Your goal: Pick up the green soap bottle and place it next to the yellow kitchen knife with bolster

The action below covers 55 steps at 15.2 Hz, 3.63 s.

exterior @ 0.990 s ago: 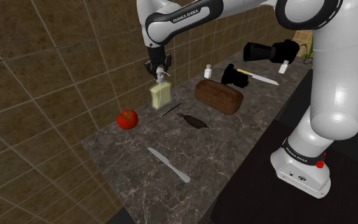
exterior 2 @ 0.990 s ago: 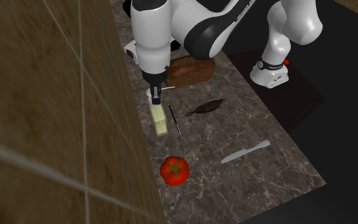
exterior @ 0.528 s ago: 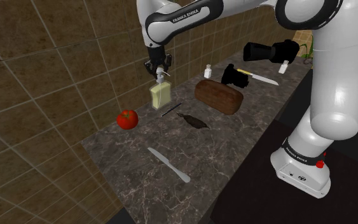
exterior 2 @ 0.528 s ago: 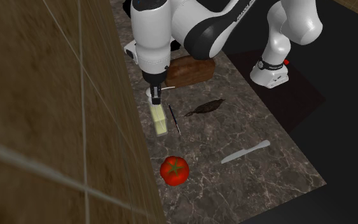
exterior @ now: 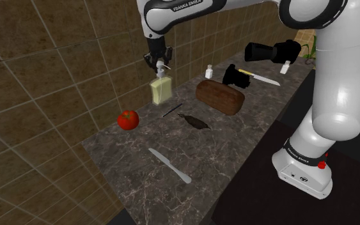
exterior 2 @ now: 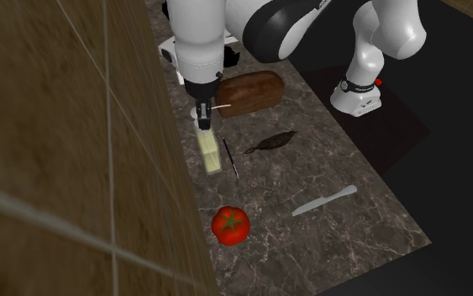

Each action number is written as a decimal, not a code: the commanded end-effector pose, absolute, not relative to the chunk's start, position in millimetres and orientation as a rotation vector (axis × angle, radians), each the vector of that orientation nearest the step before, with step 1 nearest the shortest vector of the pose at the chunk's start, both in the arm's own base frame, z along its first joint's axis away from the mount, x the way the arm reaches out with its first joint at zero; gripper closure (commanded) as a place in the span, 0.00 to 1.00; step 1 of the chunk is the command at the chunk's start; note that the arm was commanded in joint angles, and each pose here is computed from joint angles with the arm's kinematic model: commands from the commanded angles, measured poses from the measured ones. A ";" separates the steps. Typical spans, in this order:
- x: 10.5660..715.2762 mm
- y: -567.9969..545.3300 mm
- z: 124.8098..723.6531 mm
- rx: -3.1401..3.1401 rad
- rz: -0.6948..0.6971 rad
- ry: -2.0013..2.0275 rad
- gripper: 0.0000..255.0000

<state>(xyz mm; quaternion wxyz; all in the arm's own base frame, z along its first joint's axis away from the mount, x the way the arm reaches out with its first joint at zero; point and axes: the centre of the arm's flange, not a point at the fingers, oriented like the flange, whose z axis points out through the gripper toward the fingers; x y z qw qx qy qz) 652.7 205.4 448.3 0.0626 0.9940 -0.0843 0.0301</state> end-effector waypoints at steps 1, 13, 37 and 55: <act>651.8 205.7 459.4 3.004 0.091 -0.255 1.00; 651.8 205.7 520.8 3.004 0.091 -0.255 1.00; 477.7 -44.2 608.2 3.004 0.091 -0.255 1.00; 347.2 -231.5 673.8 3.004 0.091 -0.255 1.00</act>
